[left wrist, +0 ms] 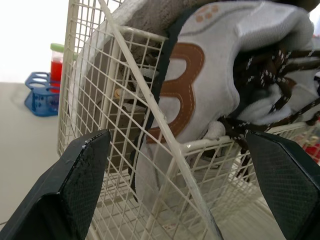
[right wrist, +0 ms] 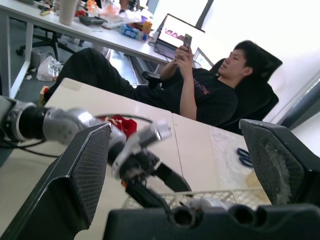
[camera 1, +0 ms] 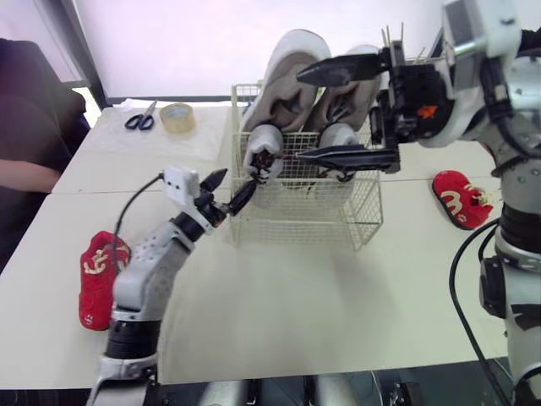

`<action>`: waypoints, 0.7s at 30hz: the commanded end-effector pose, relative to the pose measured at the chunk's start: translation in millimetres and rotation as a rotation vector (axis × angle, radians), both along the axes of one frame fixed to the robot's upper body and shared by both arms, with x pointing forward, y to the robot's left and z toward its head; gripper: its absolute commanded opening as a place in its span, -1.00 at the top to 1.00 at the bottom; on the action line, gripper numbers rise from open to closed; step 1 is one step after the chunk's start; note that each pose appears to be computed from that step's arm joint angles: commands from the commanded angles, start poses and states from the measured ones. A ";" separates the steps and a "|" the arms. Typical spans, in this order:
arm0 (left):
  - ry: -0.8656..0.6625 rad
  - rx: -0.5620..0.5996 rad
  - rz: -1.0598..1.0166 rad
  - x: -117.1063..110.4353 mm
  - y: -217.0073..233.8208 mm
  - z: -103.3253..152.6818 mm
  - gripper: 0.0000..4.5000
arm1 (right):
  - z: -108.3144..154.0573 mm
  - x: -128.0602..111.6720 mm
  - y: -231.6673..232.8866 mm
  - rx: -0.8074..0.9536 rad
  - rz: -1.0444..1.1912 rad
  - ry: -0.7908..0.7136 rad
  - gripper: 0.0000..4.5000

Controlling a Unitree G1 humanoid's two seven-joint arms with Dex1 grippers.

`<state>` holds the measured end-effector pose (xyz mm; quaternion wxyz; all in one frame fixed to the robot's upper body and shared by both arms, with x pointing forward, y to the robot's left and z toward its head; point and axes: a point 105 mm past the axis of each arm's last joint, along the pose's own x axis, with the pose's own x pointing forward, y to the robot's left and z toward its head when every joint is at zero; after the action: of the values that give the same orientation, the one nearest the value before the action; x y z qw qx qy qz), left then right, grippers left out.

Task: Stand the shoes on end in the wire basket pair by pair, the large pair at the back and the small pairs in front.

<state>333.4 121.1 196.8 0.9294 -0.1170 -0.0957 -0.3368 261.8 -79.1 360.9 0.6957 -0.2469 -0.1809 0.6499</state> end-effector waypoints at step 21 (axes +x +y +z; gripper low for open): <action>0.065 0.232 -0.477 -90.3 21.8 58.0 -0.97 | -76.7 87.6 -277.3 0.066 -1.430 0.157 -1.00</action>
<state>249.1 149.0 244.8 0.8440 -0.0536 0.0265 -0.5330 356.4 -331.7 273.0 0.9658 -0.2309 0.0613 0.1012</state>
